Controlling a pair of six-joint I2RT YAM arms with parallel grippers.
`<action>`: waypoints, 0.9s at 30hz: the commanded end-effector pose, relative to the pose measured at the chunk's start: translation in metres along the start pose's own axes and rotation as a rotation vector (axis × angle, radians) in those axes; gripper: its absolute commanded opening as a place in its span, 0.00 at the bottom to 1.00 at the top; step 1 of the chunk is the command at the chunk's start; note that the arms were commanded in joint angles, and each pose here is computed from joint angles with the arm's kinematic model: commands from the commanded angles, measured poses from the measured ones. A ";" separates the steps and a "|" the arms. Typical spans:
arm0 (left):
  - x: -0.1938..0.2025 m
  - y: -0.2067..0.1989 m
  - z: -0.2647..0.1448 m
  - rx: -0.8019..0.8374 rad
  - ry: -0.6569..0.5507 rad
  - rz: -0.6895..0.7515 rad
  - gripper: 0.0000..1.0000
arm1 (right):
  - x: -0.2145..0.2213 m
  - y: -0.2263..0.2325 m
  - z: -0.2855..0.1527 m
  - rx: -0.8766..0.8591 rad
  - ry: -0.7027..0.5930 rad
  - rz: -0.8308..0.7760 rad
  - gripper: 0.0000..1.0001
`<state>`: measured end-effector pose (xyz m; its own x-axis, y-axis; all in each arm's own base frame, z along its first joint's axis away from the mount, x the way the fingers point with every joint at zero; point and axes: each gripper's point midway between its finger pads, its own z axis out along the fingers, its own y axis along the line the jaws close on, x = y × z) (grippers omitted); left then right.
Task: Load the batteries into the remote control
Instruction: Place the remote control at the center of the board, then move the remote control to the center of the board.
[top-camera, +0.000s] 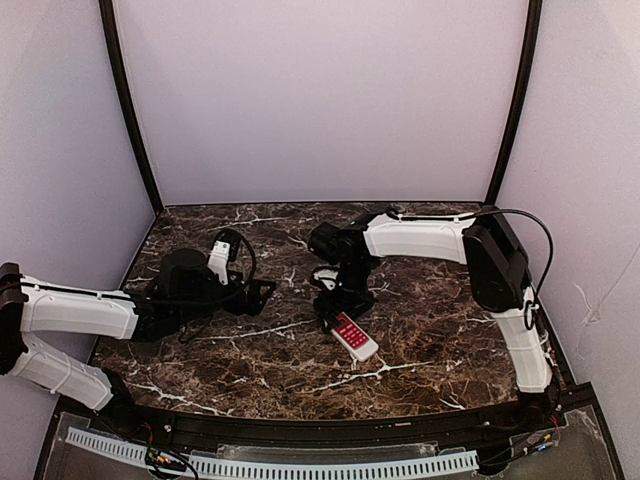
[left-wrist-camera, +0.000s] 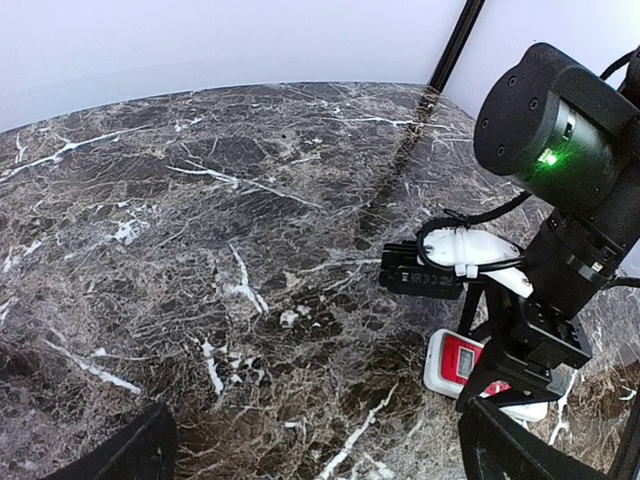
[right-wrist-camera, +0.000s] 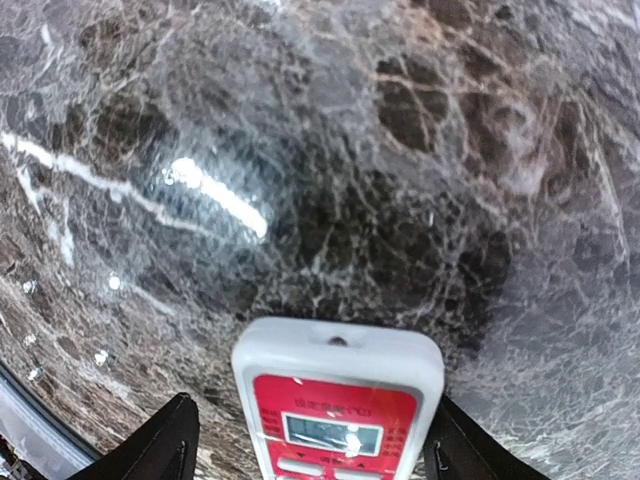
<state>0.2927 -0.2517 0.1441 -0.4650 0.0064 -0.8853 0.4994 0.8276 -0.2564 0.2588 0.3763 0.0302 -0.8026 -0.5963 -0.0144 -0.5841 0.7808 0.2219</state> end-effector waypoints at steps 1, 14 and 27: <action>0.000 -0.003 0.000 0.022 0.020 -0.005 0.99 | -0.012 0.001 -0.035 -0.074 -0.156 -0.007 0.75; 0.000 0.000 0.002 -0.030 0.095 0.033 0.99 | 0.049 -0.078 -0.046 0.047 -0.234 0.054 0.77; -0.016 0.001 0.006 -0.079 0.130 0.027 0.99 | 0.073 -0.095 -0.007 0.164 -0.159 0.008 0.78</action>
<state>0.3011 -0.2583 0.1514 -0.5352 0.0831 -0.8406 0.4795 0.8492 -0.2213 0.2593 0.2526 0.0278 -0.8367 -0.5218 -0.1663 -0.5404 0.8359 0.0957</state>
